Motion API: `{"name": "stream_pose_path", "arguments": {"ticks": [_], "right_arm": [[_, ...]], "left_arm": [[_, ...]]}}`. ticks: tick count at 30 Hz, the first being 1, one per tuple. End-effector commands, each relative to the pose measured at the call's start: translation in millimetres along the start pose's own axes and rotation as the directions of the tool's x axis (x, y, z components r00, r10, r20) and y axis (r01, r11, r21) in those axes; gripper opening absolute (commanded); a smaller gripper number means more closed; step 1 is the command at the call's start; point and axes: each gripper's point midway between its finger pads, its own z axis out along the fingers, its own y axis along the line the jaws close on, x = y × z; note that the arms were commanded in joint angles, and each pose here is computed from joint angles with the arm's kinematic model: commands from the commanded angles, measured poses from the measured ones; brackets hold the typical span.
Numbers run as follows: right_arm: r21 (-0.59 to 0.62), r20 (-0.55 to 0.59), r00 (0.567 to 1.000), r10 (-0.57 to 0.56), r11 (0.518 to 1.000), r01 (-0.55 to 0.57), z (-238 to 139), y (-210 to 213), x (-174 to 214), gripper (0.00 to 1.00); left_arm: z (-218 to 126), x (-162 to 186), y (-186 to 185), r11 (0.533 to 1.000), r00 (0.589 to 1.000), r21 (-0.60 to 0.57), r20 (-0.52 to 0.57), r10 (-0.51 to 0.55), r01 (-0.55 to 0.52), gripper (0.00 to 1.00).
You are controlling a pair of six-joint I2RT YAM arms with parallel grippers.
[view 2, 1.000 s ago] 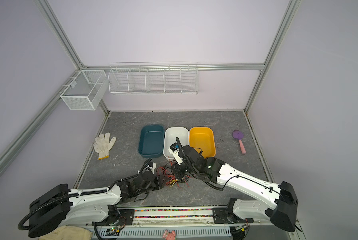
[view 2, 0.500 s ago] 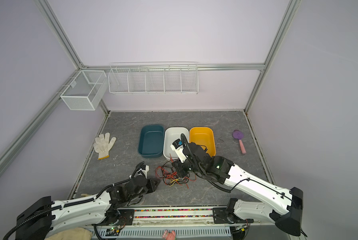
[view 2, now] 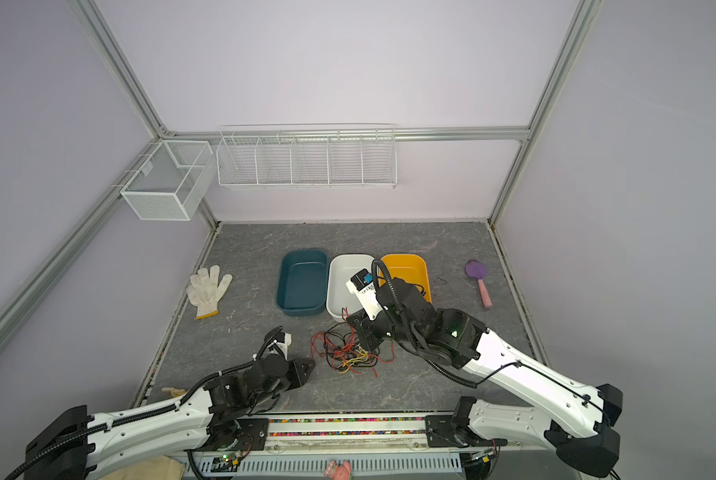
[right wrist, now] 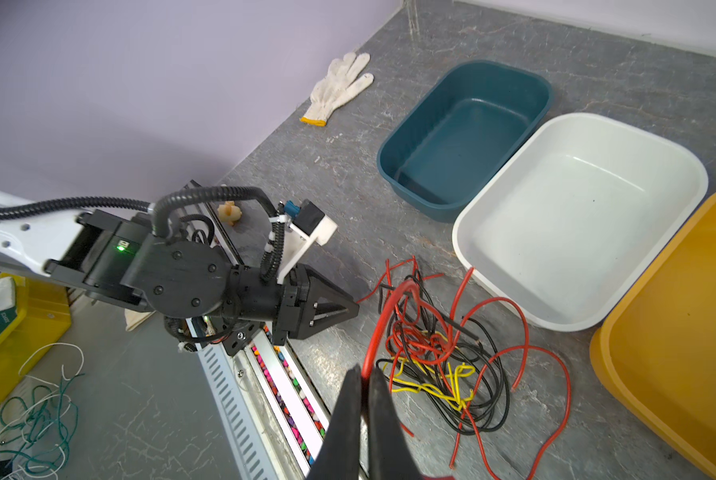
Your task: Untangle the cables
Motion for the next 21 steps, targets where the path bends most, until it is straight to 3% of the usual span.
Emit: {"name": "stream_pose_path", "arguments": {"ticks": [1, 11, 21], "right_arm": [[-0.013, 0.052, 0.998, -0.045, 0.999, 0.046, -15.3, 7.0, -15.3, 0.07], [-0.037, 0.096, 0.992, -0.078, 0.996, 0.082, -30.9, 17.2, -34.5, 0.07], [-0.046, 0.165, 0.979, -0.119, 0.991, 0.128, -57.3, 27.7, -61.8, 0.07]], "left_arm": [[-1.6, -3.9, -0.3, 1.000, 1.000, -0.011, 0.019, -0.015, 0.015, 0.30], [-7.8, -16.1, -29.6, 0.999, 0.999, 0.051, 0.031, -0.009, 0.008, 0.40], [-7.7, -18.1, -36.3, 0.998, 0.999, 0.064, 0.031, -0.007, 0.005, 0.44]]}}
